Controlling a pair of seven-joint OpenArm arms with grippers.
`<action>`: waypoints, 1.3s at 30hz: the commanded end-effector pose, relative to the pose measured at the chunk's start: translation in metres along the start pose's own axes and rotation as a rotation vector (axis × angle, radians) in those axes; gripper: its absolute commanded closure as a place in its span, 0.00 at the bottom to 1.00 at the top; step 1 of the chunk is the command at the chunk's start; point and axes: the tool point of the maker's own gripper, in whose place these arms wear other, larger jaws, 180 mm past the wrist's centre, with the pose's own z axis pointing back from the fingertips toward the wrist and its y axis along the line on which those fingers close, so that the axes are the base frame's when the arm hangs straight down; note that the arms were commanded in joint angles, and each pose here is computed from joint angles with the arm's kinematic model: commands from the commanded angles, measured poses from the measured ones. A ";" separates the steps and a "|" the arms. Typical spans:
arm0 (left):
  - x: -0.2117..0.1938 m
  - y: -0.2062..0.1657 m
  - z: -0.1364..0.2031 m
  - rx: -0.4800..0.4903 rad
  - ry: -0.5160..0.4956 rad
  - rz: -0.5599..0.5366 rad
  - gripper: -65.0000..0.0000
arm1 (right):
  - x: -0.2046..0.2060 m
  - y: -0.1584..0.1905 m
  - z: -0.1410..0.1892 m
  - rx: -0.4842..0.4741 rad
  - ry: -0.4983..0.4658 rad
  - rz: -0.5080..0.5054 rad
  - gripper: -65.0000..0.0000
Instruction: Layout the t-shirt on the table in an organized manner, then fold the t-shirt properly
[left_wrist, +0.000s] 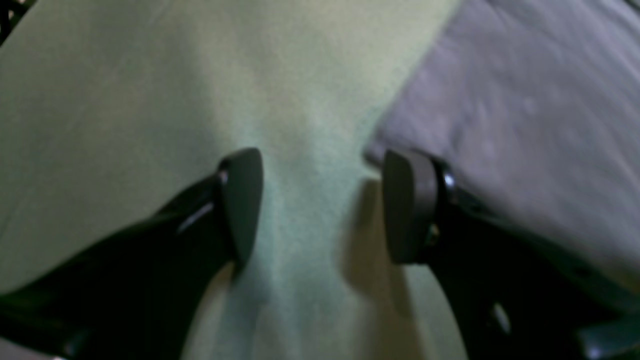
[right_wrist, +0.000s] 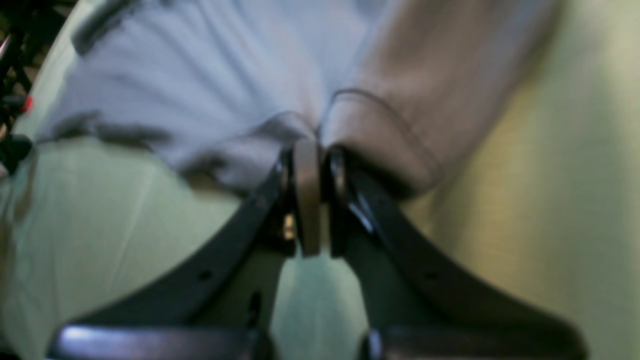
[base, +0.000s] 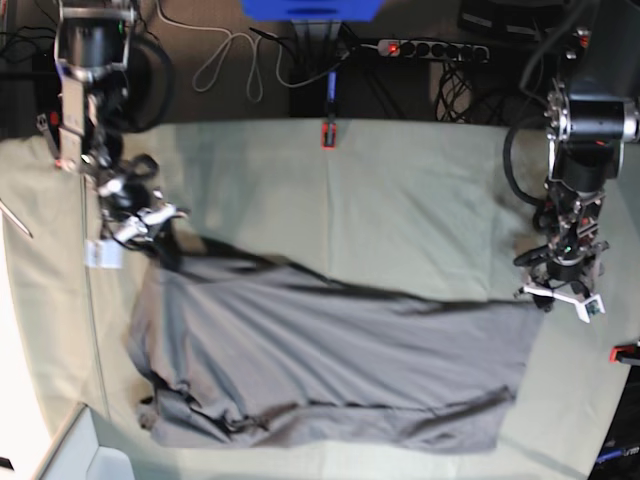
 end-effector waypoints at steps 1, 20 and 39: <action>0.029 -0.001 -0.004 -0.004 -0.068 0.006 0.43 | 0.023 0.006 0.001 0.019 -0.059 0.016 1.00; -0.003 -0.073 0.003 -0.106 -0.019 0.049 0.50 | -0.002 0.009 0.024 -0.007 0.006 0.001 0.99; 0.048 -0.028 0.049 -0.143 -0.143 0.091 1.00 | 0.014 0.014 0.029 0.003 -0.029 0.037 0.99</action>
